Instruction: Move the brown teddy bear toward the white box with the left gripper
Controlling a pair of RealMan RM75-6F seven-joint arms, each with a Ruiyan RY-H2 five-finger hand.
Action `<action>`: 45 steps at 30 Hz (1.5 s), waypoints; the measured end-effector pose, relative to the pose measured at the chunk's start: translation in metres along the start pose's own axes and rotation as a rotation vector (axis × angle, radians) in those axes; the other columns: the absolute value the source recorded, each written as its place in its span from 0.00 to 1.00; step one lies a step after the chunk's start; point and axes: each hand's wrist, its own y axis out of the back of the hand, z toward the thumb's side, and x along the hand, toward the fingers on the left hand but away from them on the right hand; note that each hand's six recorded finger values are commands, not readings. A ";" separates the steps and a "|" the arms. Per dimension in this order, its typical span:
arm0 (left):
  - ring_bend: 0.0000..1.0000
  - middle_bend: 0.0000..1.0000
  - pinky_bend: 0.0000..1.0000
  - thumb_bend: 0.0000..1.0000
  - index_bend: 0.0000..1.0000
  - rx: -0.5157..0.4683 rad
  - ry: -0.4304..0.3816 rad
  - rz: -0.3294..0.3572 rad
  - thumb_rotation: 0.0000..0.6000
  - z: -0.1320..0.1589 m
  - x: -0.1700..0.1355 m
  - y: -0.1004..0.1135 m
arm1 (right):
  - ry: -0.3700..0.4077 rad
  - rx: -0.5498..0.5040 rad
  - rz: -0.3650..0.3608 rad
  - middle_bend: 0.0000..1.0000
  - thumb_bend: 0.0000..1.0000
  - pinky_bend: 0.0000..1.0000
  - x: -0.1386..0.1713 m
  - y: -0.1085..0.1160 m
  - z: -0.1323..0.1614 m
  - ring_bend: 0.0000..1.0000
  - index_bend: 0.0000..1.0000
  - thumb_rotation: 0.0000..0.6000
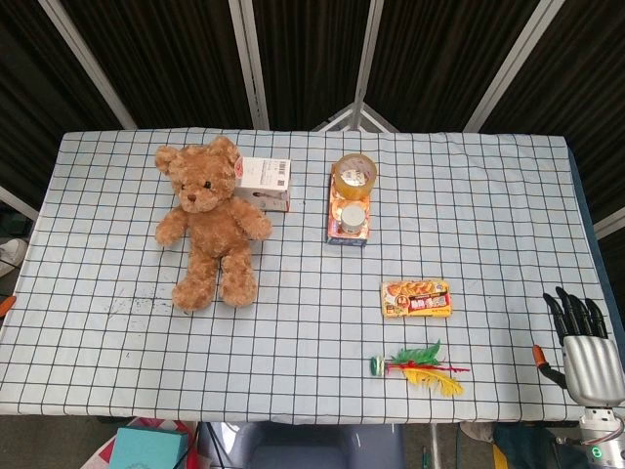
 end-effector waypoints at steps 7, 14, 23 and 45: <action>0.00 0.16 0.03 0.26 0.26 -0.004 -0.006 -0.004 1.00 0.003 -0.001 -0.002 | -0.003 0.001 -0.004 0.07 0.37 0.00 0.003 0.002 -0.002 0.09 0.11 1.00; 0.00 0.16 0.03 0.26 0.26 0.003 -0.013 -0.020 1.00 0.006 -0.001 -0.007 | -0.013 0.001 -0.013 0.06 0.37 0.00 0.004 0.004 -0.005 0.09 0.11 1.00; 0.00 0.18 0.03 0.22 0.26 -0.130 0.004 -0.081 1.00 0.023 0.011 -0.023 | -0.032 -0.014 -0.015 0.06 0.37 0.00 0.007 0.005 -0.010 0.09 0.11 1.00; 0.00 0.15 0.03 0.08 0.24 -0.637 0.331 -0.506 1.00 0.117 0.131 -0.132 | -0.028 -0.056 -0.019 0.06 0.37 0.00 0.003 0.008 -0.007 0.09 0.11 1.00</action>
